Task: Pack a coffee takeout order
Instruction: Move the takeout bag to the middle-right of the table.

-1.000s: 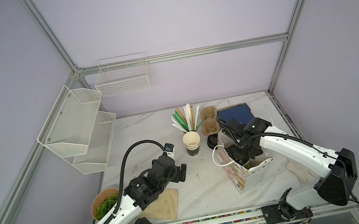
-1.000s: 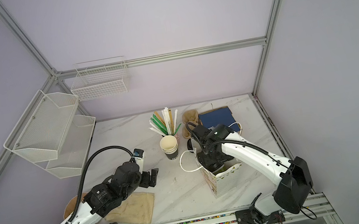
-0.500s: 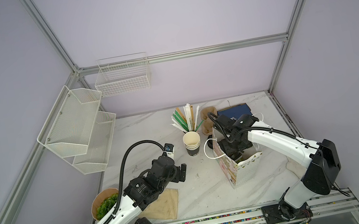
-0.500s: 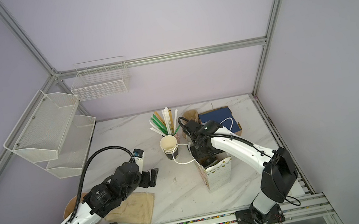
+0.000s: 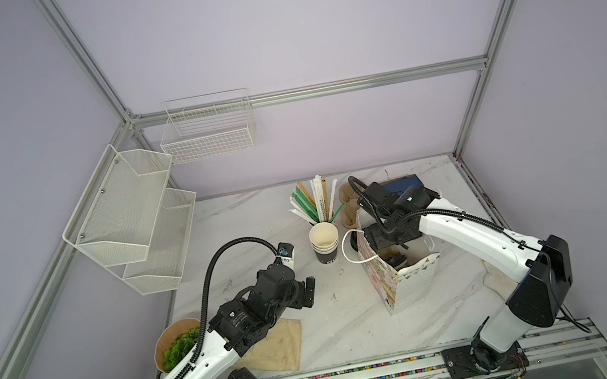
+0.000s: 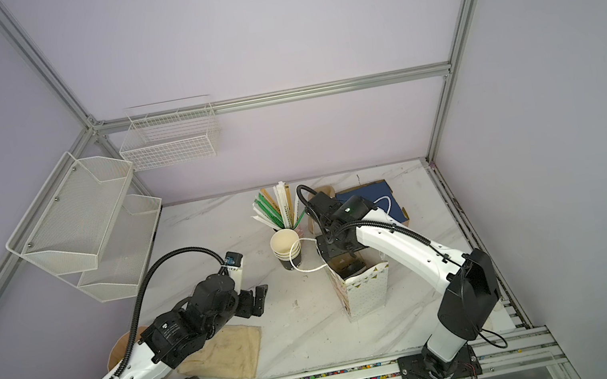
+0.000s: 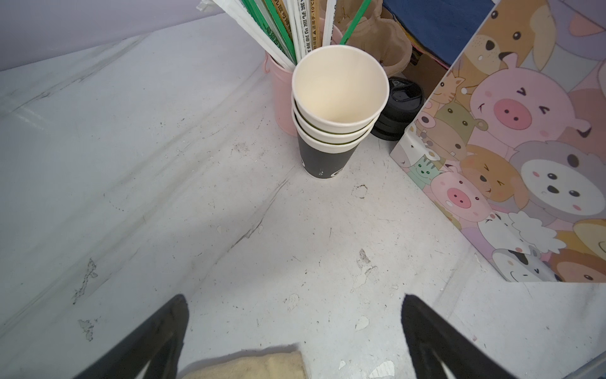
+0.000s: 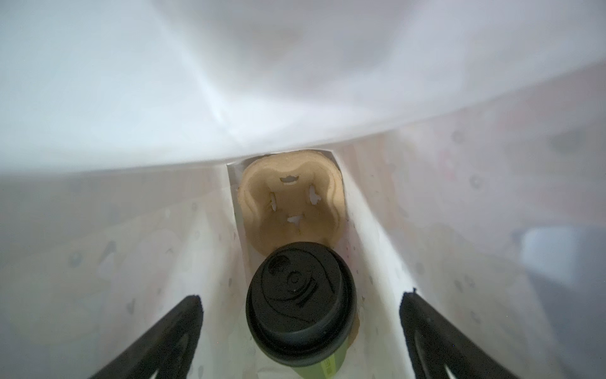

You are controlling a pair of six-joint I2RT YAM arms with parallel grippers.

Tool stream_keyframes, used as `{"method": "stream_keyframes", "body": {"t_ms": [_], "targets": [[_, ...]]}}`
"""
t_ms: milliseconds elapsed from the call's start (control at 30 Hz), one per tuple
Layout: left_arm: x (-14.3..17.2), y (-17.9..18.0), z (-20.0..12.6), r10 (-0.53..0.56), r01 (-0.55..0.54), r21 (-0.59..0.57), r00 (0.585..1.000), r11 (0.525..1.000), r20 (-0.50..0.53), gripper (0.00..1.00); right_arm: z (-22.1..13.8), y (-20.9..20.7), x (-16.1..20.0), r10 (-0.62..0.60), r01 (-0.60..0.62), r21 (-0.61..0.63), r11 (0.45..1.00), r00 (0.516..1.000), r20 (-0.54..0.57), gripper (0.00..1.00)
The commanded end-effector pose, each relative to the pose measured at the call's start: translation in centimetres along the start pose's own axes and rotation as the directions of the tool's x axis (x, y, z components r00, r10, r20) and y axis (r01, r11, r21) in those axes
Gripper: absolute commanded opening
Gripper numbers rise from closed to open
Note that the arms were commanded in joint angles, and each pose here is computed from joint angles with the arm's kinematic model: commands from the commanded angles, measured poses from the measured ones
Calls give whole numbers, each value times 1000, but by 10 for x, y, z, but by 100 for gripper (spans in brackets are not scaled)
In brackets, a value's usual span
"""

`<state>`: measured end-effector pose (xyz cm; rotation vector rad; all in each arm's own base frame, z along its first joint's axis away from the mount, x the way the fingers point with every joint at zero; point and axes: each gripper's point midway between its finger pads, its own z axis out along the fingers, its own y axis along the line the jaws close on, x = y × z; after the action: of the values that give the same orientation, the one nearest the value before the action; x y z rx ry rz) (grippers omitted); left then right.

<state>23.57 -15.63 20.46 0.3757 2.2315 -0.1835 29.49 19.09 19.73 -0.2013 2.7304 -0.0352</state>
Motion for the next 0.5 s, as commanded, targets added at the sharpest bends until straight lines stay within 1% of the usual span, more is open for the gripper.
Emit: {"method": "stream_keyframes", "body": {"t_ms": [0, 167, 367, 467], "targets": [[-39, -4, -21, -38, 34, 34, 994, 999, 99, 100, -16, 0, -18, -3, 3, -2, 1000, 998, 68, 97], [-38, -4, -19, -35, 32, 35, 995, 999, 95, 100, -41, 8, -38, 1, 7, -62, 998, 991, 136, 97], [-41, -4, -20, -39, 36, 32, 993, 999, 110, 100, -58, 11, -49, 13, 4, -94, 996, 984, 176, 97], [-47, -6, -20, -45, 41, 35, 992, 999, 120, 100, -82, 14, -61, 29, 5, -145, 989, 974, 226, 97]]}}
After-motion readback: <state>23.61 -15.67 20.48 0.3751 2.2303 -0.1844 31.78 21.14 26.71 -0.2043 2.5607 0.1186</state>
